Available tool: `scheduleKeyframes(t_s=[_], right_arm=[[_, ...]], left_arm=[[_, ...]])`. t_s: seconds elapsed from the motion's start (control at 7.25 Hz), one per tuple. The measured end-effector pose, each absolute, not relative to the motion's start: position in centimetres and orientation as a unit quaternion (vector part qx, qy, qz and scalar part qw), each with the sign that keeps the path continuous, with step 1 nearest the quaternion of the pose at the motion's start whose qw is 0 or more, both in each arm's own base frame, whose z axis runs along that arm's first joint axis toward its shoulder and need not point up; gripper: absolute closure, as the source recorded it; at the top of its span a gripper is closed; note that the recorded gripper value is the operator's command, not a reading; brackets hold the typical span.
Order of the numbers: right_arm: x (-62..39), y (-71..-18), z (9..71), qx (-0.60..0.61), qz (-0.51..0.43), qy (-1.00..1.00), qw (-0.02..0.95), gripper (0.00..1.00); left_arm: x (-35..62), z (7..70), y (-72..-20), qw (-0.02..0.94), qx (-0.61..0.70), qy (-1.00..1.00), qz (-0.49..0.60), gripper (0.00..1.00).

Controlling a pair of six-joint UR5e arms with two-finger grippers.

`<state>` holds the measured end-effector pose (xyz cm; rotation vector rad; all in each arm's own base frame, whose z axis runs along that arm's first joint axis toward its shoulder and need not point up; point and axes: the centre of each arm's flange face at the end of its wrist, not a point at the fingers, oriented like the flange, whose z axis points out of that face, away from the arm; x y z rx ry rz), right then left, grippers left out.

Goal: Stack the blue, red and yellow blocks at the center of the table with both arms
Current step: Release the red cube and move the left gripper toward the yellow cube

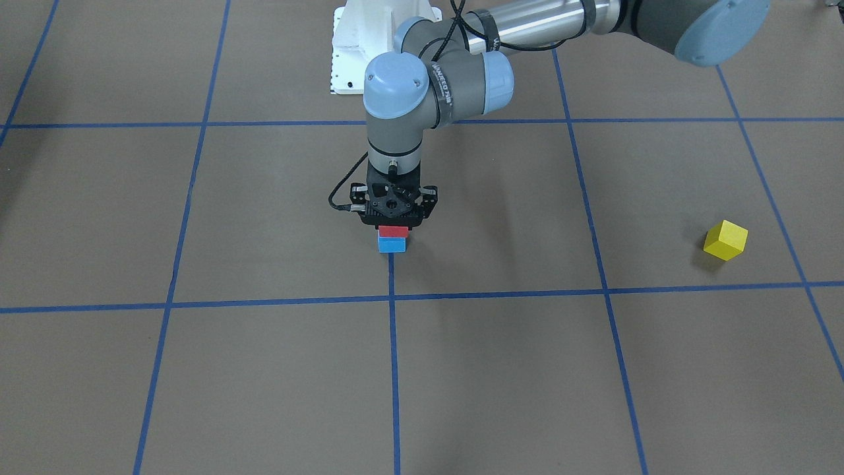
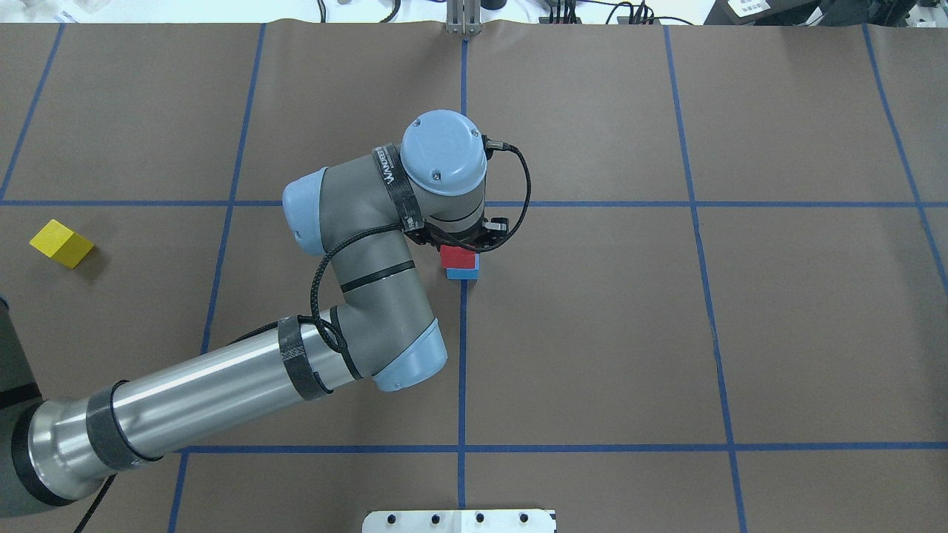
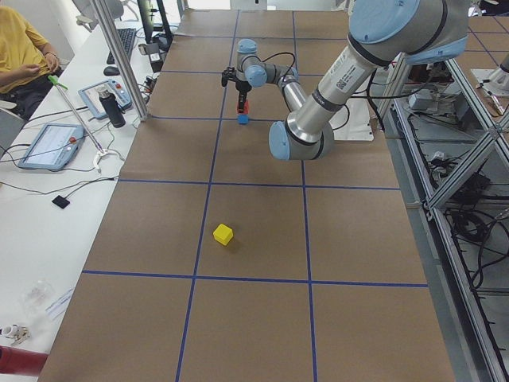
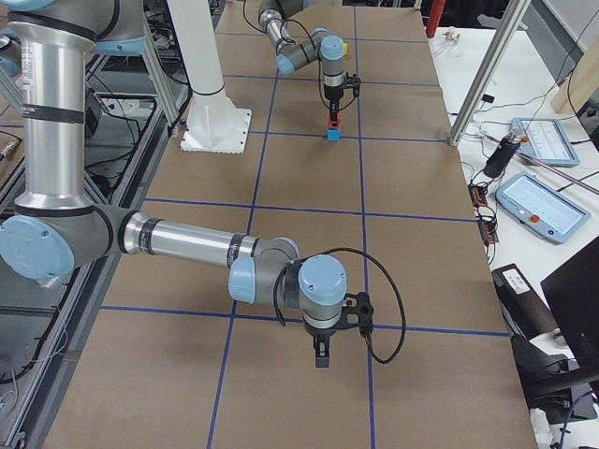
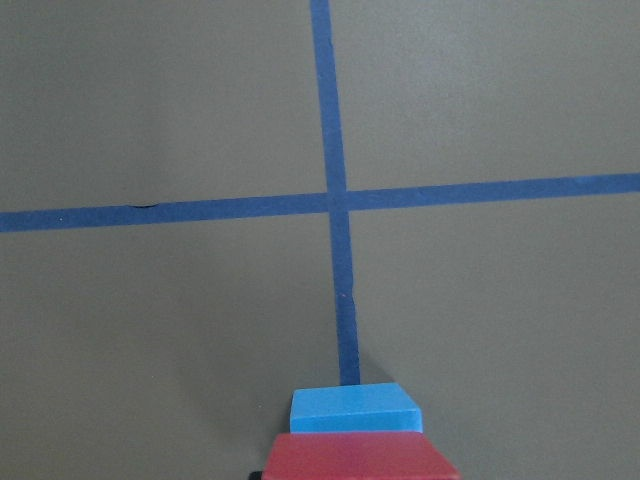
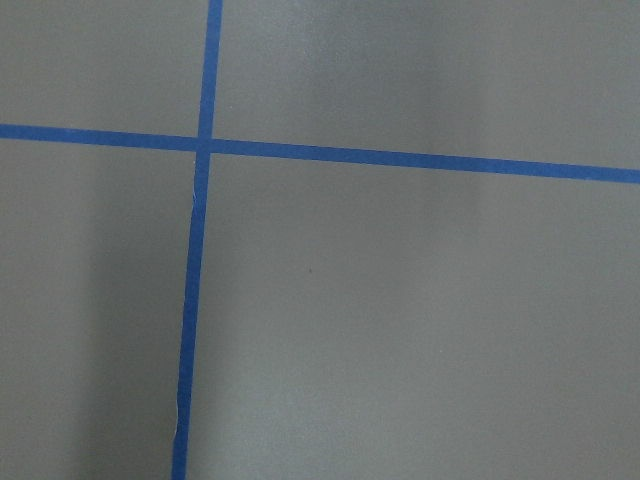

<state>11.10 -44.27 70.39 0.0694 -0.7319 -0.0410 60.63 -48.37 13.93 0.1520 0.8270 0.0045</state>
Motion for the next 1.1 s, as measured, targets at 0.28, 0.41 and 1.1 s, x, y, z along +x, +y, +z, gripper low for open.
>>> scheduleKeyframes(t_s=[0.28,0.41,1.1], right_arm=[[11.1,-44.3,70.4,0.034,-0.02,-0.358,0.933,0.01],[11.1,-44.3,70.4,0.034,-0.02,-0.358,0.933,0.01],[11.1,-44.4,70.3,0.034,-0.019,-0.358,0.933,0.01]], left_arm=[[60.7,14.0,-48.4,0.913,0.071,0.401,-0.003,0.77],[60.8,14.0,-48.4,0.914,0.069,0.4,-0.006,0.74],[61.7,13.5,-48.7,0.916,0.062,0.397,-0.021,0.67]])
